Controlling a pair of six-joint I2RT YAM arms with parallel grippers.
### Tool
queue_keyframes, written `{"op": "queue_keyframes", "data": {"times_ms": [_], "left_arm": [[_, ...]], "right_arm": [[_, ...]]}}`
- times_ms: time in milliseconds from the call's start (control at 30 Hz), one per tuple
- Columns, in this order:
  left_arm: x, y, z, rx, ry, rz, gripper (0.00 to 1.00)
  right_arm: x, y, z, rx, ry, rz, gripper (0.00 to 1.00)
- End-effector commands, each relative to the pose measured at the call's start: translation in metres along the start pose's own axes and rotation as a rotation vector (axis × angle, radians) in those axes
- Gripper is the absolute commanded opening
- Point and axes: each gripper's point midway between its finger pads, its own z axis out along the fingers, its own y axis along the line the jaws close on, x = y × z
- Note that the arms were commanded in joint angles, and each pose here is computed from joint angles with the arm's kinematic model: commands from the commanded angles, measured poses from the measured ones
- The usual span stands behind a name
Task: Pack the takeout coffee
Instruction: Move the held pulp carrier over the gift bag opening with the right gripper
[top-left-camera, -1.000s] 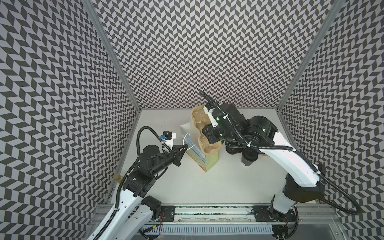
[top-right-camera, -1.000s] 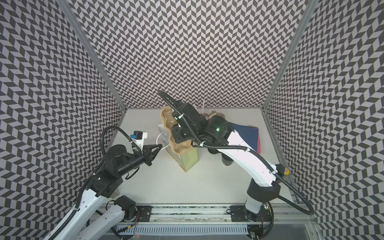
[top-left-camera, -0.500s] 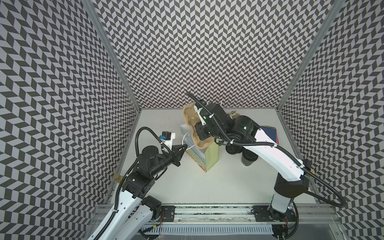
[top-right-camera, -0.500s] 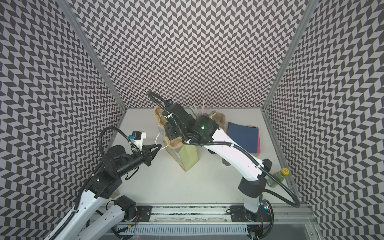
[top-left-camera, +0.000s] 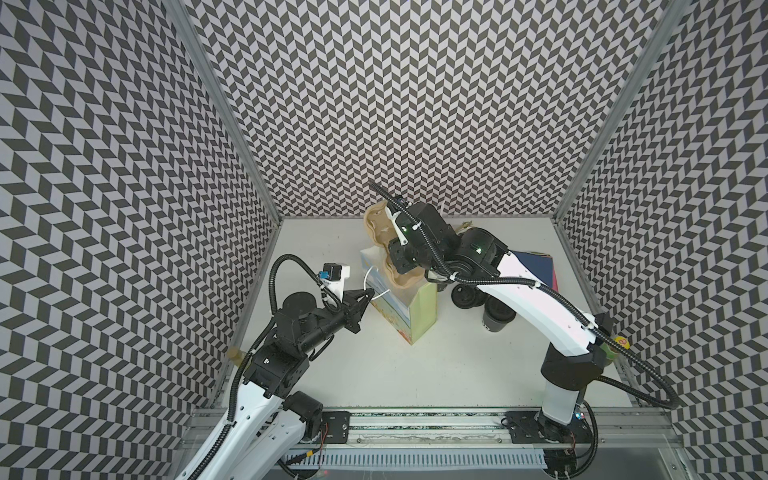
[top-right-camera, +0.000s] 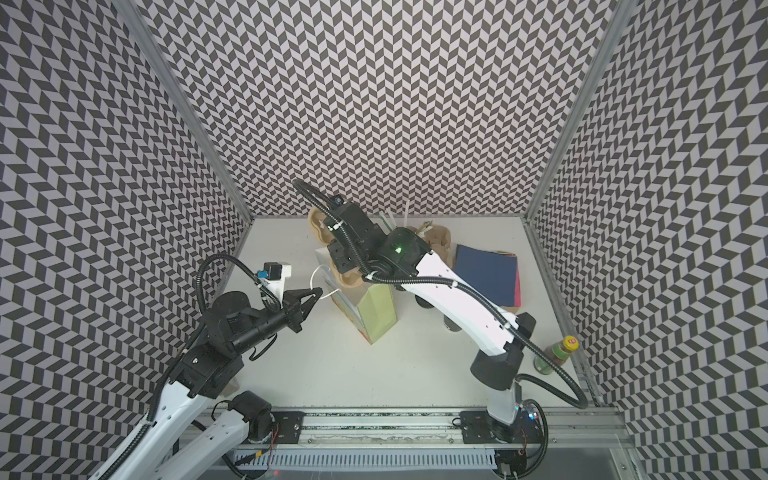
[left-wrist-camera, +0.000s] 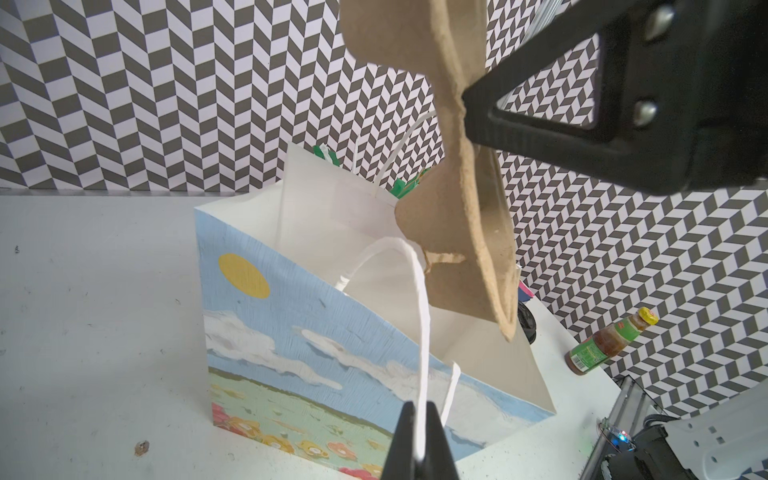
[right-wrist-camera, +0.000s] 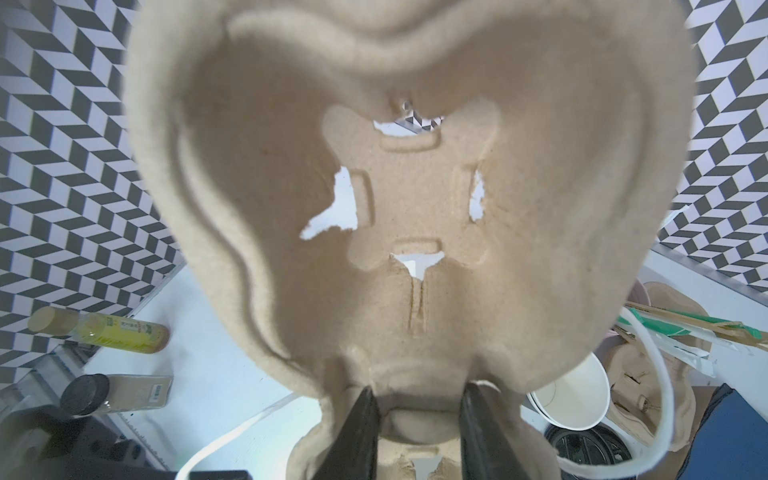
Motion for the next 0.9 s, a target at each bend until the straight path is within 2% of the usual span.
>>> {"op": "queue_keyframes", "data": {"times_ms": [0,867], "left_arm": [[0.003,0.0,-0.001,-0.005,-0.001,0.023,0.0],[0.0,0.004,-0.003,-0.031,-0.014,0.029,0.0]], "right_arm": [[0.0,0.006,0.012,-0.01,-0.007,-0.024,0.31],[0.056,-0.01,0.015,0.04,0.142,-0.025,0.31]]}}
